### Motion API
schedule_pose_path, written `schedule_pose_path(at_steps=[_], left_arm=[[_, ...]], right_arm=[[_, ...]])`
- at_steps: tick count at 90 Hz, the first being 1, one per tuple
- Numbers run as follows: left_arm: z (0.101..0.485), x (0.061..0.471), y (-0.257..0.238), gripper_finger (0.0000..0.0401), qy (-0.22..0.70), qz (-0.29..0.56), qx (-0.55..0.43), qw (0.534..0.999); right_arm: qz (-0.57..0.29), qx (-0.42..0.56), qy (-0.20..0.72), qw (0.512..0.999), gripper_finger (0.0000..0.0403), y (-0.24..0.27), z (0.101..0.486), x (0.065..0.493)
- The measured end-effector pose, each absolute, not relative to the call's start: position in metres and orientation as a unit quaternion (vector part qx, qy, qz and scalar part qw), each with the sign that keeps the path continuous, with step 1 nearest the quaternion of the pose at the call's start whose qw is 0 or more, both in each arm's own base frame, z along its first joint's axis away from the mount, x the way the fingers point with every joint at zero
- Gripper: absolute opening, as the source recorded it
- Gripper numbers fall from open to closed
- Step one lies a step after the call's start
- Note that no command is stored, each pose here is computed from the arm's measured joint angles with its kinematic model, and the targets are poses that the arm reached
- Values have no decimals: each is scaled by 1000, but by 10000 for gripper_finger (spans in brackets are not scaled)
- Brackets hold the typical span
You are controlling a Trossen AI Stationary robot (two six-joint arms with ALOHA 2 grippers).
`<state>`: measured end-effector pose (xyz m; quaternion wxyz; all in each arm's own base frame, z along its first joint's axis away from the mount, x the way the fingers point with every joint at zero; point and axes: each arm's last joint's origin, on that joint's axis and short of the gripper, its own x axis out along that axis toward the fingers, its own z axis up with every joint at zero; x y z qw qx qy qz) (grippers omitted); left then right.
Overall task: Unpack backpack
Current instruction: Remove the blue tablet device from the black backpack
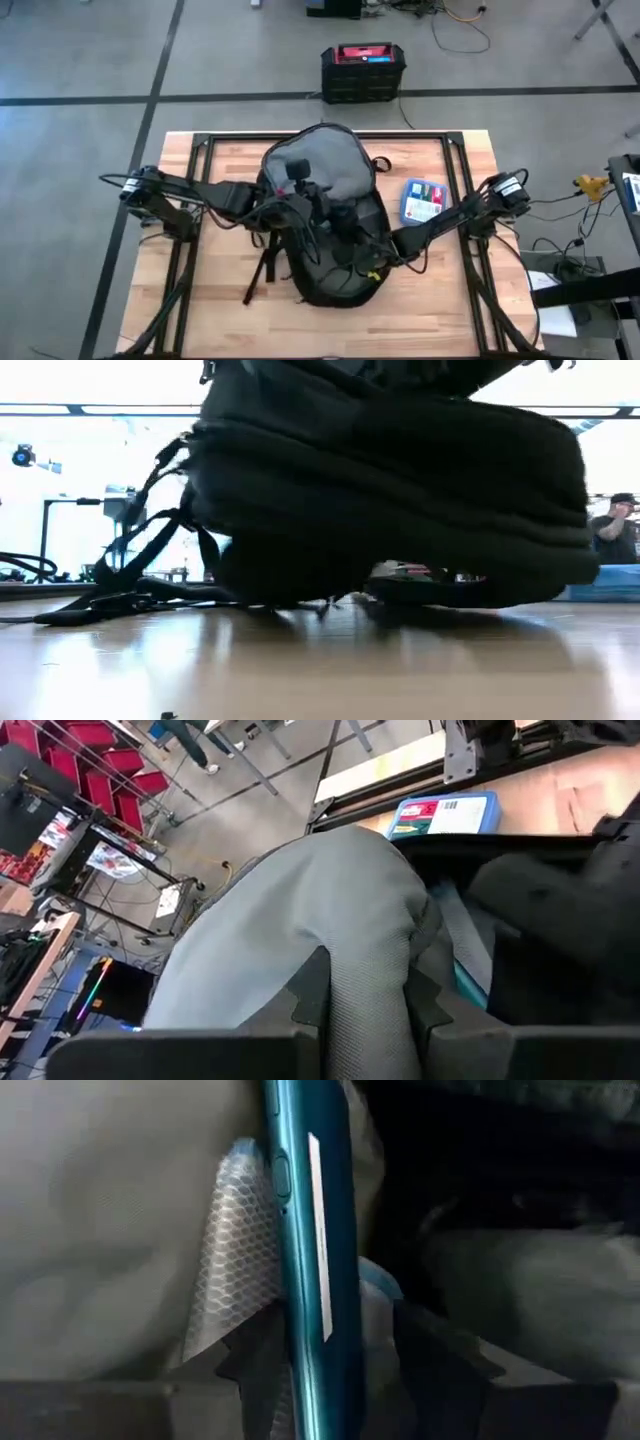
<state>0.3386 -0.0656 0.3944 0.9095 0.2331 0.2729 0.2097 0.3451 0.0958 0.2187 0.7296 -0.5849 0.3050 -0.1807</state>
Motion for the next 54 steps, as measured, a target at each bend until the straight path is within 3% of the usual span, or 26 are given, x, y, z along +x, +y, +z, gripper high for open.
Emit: schedule_pose_path(at_steps=[7, 17, 38, 54], left_arm=[[394, 339, -66, 38, 273, 210, 233, 910], [394, 338, -66, 38, 273, 210, 231, 910], [392, 337, -64, 38, 283, 215, 222, 908], [388, 335, -60, 38, 303, 220, 214, 902]], right_arm=[[-177, -558, 287, 759, 156, 94, 222, 347], [-181, -566, 296, 747, 133, 93, 220, 347], [-189, -571, 303, 739, 17, 90, 220, 347], [-191, -570, 302, 740, 26, 93, 220, 346]])
